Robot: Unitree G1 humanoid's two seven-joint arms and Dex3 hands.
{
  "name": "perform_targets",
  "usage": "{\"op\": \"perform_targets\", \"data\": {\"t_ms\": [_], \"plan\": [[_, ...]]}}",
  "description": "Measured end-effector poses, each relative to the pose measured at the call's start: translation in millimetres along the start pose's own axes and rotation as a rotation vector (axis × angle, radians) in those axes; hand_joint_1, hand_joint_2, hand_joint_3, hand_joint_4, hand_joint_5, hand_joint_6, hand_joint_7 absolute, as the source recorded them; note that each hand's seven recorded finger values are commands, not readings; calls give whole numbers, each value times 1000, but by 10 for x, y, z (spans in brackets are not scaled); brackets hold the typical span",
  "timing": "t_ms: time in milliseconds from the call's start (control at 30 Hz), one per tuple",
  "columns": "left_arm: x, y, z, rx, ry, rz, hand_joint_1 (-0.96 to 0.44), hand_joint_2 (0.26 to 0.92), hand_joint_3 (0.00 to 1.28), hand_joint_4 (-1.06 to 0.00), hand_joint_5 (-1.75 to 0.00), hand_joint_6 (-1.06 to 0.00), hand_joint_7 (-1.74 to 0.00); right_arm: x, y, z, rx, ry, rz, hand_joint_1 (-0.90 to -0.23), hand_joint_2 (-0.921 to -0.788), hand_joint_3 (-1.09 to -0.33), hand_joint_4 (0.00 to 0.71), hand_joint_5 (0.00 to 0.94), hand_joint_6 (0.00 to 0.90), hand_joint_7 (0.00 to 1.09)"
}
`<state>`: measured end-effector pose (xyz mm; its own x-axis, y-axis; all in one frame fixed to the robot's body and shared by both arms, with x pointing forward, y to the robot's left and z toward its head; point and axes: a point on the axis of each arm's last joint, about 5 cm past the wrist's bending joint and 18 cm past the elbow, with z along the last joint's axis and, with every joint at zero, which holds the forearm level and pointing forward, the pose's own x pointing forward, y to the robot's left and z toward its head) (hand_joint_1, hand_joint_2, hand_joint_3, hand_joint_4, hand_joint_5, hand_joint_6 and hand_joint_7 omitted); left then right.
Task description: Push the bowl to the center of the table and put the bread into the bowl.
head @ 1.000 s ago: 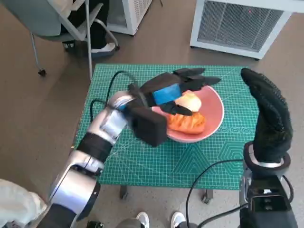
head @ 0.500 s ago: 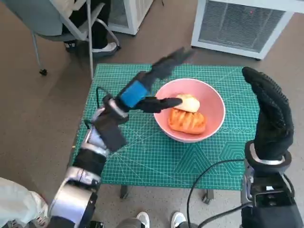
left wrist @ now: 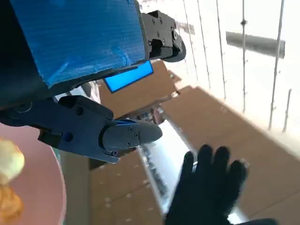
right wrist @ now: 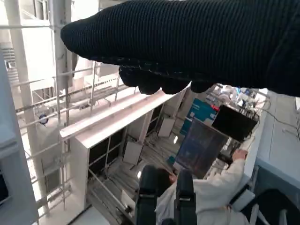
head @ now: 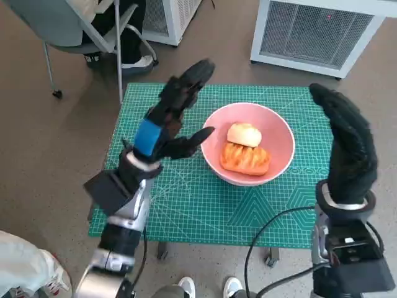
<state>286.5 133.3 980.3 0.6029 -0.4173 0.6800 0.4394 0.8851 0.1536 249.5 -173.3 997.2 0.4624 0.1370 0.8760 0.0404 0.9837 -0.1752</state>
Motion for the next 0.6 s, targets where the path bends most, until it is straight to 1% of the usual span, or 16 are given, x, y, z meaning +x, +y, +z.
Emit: {"op": "perform_targets", "data": {"t_ms": [333,600], "plan": [[-91,15,13,-63,-39,16,-441,905,513,1,-568,1,-780,8,17,-8,10,5,7,-408,-921,-535,375,2,39,849],[-139,-15,-4,-89,-63,21,-466,905,531,1,-608,1,-815,4,23,-21,15,12,18,-393,-921,-540,374,1,28,854]]}}
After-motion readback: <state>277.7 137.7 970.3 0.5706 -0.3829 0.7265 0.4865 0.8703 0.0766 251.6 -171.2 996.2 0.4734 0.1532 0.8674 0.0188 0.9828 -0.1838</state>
